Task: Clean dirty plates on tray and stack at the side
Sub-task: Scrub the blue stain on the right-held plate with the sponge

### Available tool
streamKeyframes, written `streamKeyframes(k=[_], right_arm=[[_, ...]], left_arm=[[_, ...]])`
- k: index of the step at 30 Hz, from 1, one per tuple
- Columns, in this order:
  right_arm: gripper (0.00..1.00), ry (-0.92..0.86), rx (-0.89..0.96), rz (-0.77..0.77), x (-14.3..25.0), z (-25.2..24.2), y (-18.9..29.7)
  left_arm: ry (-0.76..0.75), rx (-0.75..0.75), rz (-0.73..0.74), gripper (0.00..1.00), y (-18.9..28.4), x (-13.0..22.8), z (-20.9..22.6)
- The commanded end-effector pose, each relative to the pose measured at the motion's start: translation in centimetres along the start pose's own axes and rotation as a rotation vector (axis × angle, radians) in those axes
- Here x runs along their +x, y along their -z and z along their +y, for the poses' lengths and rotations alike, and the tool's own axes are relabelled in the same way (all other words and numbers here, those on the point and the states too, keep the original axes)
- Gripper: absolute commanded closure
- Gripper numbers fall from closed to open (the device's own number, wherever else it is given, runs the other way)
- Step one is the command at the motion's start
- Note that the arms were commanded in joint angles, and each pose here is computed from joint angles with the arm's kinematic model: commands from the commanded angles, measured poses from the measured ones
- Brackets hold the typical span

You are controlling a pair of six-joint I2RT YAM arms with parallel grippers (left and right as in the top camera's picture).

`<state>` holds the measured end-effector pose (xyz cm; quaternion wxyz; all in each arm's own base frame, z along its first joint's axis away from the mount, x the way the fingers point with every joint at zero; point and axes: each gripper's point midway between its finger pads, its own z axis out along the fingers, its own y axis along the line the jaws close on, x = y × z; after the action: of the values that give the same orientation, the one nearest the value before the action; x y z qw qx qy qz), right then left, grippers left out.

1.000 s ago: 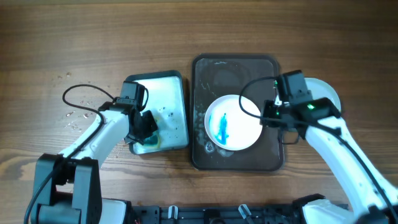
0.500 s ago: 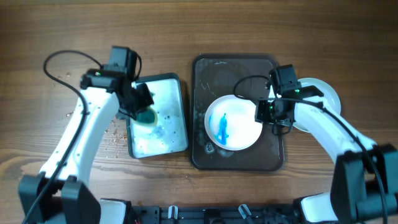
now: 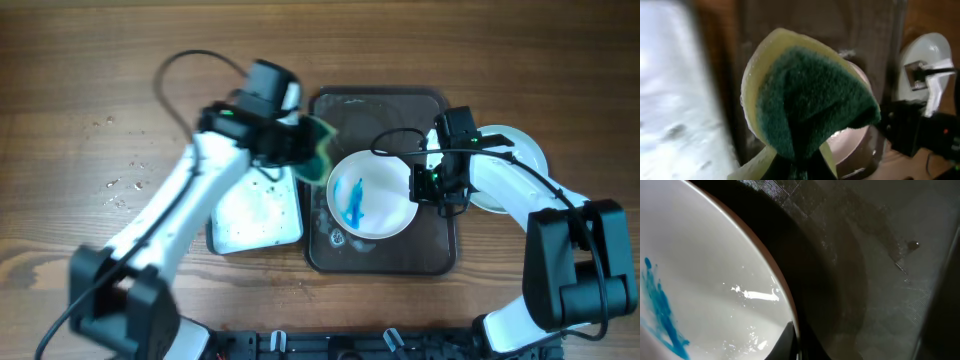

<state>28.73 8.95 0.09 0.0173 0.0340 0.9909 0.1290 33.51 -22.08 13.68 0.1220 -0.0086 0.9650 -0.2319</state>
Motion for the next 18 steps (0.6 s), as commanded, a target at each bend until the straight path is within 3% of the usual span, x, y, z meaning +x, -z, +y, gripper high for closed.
streamKeyframes(k=[1,3,9,11,13,18], right_arm=[[0.96,-0.031,0.078,0.019,0.3,-1.5,-0.5],[0.96,-0.031,0.079,0.022,0.4,-1.5,-0.5],[0.96,-0.031,0.078,0.023,0.4,-1.5,-0.5],[0.96,-0.031,0.078,0.023,0.4,-1.5,-0.5],[0.96,-0.031,0.078,0.022,0.4,-1.5,-0.5],[0.96,-0.031,0.078,0.021,0.4,-1.5,-0.5]], left_arm=[[0.026,0.036,0.082,0.96,-5.5,2.0,-3.3],[0.057,0.041,0.123,0.96,-9.8,3.6,-4.7],[0.070,0.074,0.213,0.96,-15.9,6.6,-5.9],[0.081,-0.041,0.174,0.96,-16.6,6.2,-3.4],[0.094,-0.247,0.102,0.96,-16.0,5.3,1.0],[0.026,-0.705,0.003,0.96,-11.5,3.4,10.6]])
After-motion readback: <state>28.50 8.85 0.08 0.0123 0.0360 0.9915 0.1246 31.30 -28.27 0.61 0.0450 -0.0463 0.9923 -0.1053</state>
